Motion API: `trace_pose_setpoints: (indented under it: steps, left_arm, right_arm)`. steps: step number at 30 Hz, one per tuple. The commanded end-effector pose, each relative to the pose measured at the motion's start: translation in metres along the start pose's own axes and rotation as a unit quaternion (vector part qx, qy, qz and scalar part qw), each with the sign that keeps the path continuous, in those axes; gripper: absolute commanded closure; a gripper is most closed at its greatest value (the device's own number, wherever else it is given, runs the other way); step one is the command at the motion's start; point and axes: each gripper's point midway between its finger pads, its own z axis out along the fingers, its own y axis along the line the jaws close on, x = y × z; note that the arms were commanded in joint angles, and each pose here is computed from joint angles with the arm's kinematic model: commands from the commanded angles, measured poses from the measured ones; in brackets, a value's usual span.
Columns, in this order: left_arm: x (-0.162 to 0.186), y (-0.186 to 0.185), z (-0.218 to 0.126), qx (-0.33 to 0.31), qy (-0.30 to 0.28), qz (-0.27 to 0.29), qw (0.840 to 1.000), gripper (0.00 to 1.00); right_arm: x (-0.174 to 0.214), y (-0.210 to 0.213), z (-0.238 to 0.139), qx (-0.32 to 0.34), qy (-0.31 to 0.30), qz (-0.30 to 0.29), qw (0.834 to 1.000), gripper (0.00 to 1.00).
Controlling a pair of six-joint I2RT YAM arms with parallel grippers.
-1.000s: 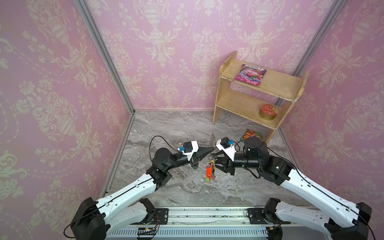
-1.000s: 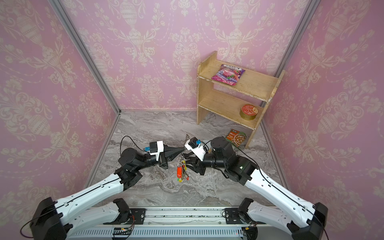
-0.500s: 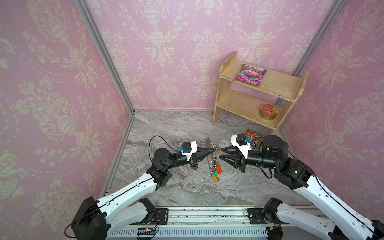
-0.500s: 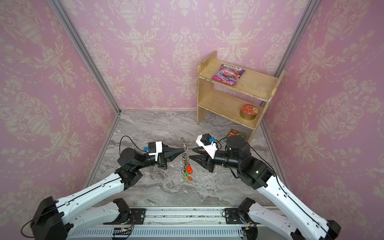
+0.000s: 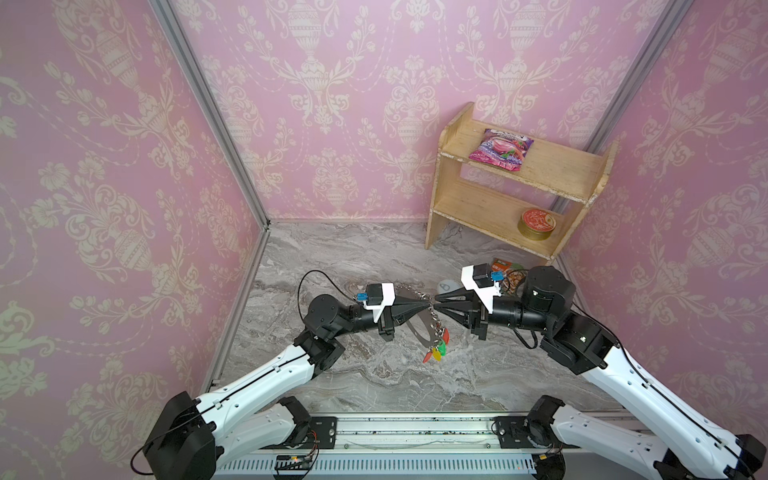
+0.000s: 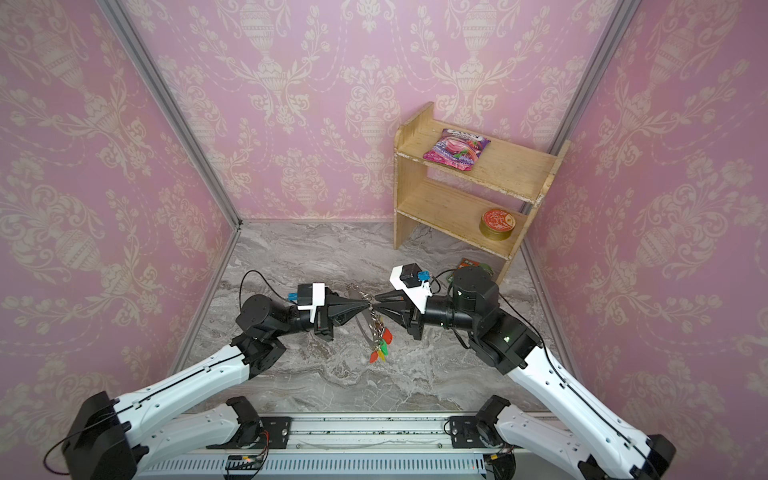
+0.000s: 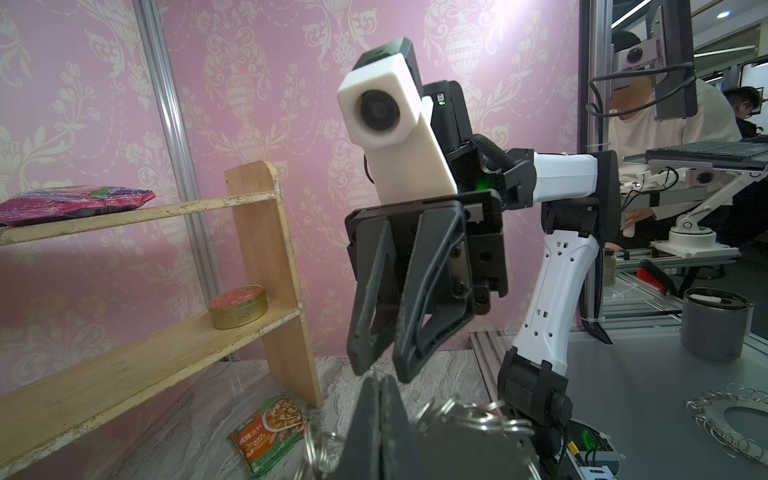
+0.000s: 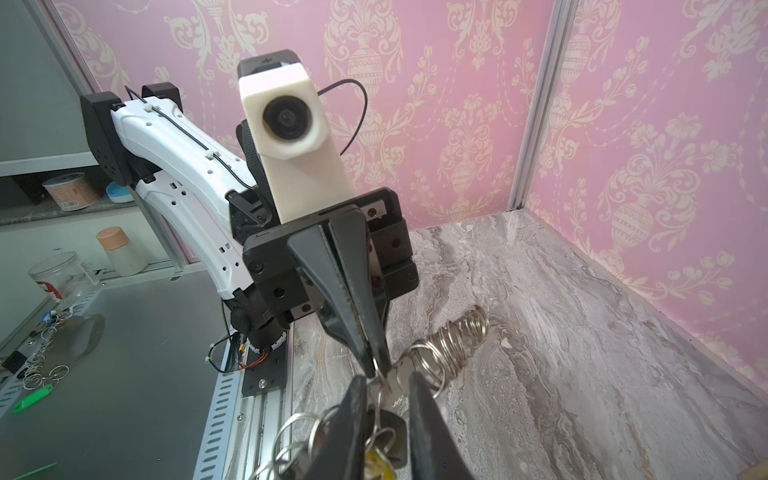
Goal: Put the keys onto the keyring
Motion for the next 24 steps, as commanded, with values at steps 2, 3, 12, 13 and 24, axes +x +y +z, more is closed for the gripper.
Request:
trace_pose_setpoints:
  steps: [2, 3, 12, 13, 24]
  left_arm:
    - [-0.0314, -0.0040, 0.0016, 0.019, -0.040, 0.024, 0.999, 1.00]
    - [-0.0316, -0.0039, 0.0015, 0.019, -0.040, 0.023, 0.999, 1.00]
    - [-0.0331, -0.0043, 0.0029, 0.025, -0.041, 0.021, 0.999, 1.00]
    - [-0.0333, -0.0046, 0.0030, 0.025, -0.042, 0.021, 0.999, 1.00]
    - [-0.0334, -0.0058, 0.0033, 0.031, -0.042, 0.018, 0.998, 1.00]
  right_arm:
    - [0.0071, 0.0019, 0.0013, -0.012, 0.002, 0.008, 1.000, 0.82]
    - [0.0070, 0.0027, 0.0008, -0.013, 0.002, 0.008, 1.000, 0.83]
    - [0.0083, 0.0068, 0.0049, -0.034, 0.000, 0.016, 0.999, 0.86]
    - [0.0092, 0.0070, 0.0058, -0.036, 0.001, 0.018, 0.999, 0.86]
    - [0.0087, 0.0071, 0.0095, -0.045, -0.003, 0.023, 0.999, 0.92]
